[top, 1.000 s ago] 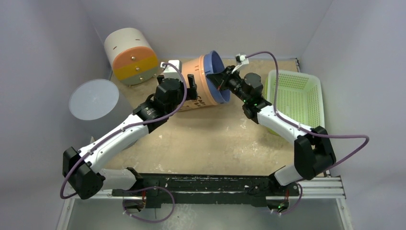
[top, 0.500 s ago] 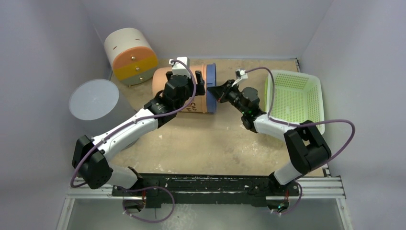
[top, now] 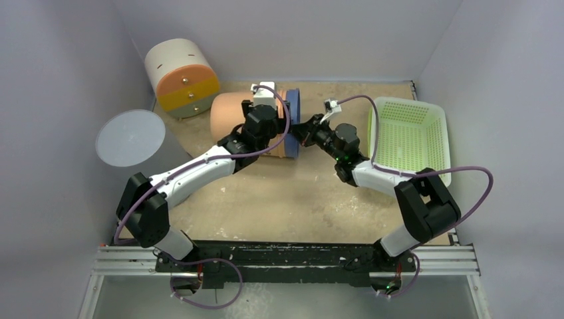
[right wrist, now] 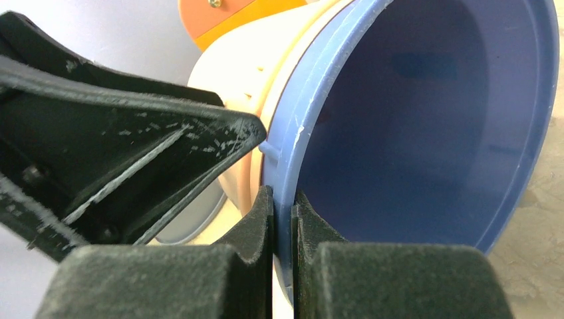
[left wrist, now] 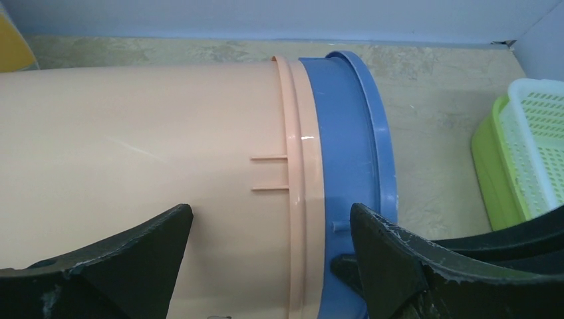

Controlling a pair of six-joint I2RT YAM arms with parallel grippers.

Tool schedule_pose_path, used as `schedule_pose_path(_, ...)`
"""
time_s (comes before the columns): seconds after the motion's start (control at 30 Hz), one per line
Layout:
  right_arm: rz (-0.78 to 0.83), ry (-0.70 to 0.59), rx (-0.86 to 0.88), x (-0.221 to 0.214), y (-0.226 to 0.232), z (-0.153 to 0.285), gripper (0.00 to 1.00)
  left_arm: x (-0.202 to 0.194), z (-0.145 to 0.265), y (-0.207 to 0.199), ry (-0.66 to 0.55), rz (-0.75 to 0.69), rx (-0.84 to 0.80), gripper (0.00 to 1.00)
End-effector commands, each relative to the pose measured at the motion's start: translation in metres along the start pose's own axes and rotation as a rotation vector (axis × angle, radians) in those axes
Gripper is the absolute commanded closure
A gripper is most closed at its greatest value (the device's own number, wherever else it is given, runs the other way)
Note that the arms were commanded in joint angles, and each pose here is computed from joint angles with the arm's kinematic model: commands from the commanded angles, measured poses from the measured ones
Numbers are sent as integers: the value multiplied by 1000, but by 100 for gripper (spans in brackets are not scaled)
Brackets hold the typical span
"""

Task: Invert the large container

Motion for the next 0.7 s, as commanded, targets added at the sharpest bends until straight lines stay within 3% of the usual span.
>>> schedule_pose_path(0.0,74,144,-87,-21,-13,19,100,-3,-5,10,-28,-68,109,14)
schedule_pose_path(0.67,243,76,-460,21,-21,80,100,-43,-20,43,18,-228,317,12)
Point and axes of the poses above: each gripper's point midway between its finger pads, its own z axis back along the fingers, its own y axis along the line the jaws close on, x = y × z, the point moved 10 cm from there along z, back along the fingers, and after that the axes turned 2 degrees about z, right-handed, at the moved point
